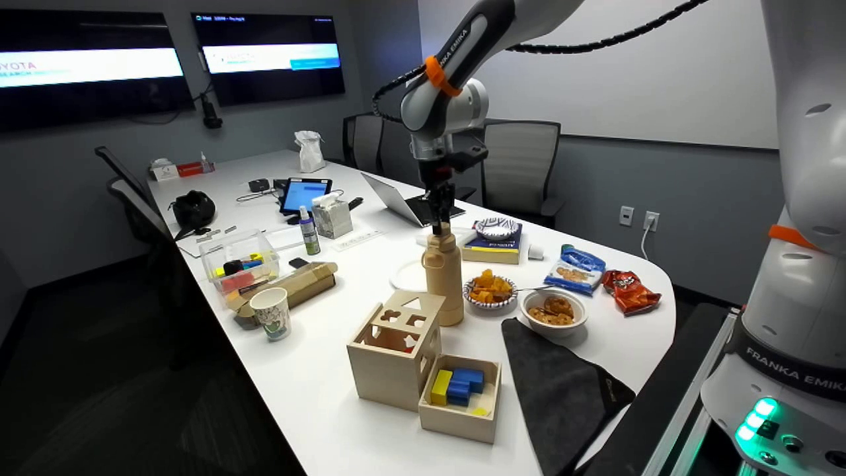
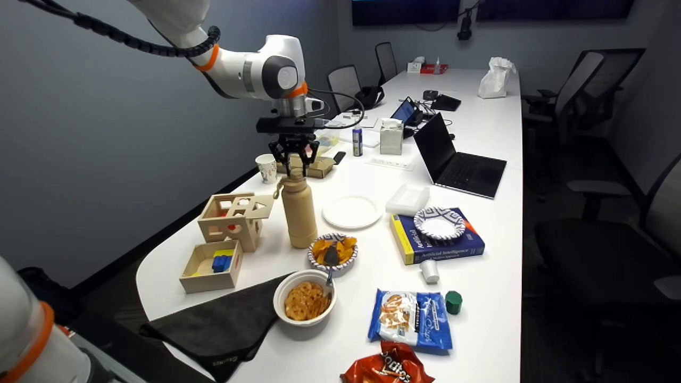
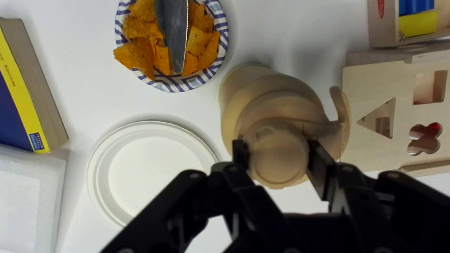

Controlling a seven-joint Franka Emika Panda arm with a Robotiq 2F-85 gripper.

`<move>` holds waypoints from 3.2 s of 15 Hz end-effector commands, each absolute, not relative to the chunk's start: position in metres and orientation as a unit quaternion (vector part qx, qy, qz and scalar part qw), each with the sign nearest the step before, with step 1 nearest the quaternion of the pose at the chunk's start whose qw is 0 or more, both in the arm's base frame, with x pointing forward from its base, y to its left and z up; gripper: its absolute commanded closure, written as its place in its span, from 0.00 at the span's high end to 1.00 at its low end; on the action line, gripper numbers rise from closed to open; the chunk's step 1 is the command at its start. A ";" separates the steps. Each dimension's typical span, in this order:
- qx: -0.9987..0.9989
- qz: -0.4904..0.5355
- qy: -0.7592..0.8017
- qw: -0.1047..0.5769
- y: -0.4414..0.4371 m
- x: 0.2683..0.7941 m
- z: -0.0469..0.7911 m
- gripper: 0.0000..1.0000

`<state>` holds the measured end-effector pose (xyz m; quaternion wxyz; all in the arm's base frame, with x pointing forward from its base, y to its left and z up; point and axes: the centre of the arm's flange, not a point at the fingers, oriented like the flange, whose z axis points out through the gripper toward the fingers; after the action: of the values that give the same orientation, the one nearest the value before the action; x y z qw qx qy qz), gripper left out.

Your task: Twist the lid on the bottle

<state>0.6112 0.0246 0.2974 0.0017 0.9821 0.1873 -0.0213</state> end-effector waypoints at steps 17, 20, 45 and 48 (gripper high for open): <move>0.890 -0.061 0.451 -0.008 0.025 0.625 0.289 0.21; 0.871 -0.062 0.487 -0.008 0.024 0.626 0.288 0.21; 0.688 -0.058 0.723 -0.020 0.025 0.628 0.282 0.21; 0.667 -0.053 0.743 -0.024 0.025 0.627 0.283 0.21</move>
<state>0.6208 0.0282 0.2977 -0.0171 0.6926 0.7195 -0.0486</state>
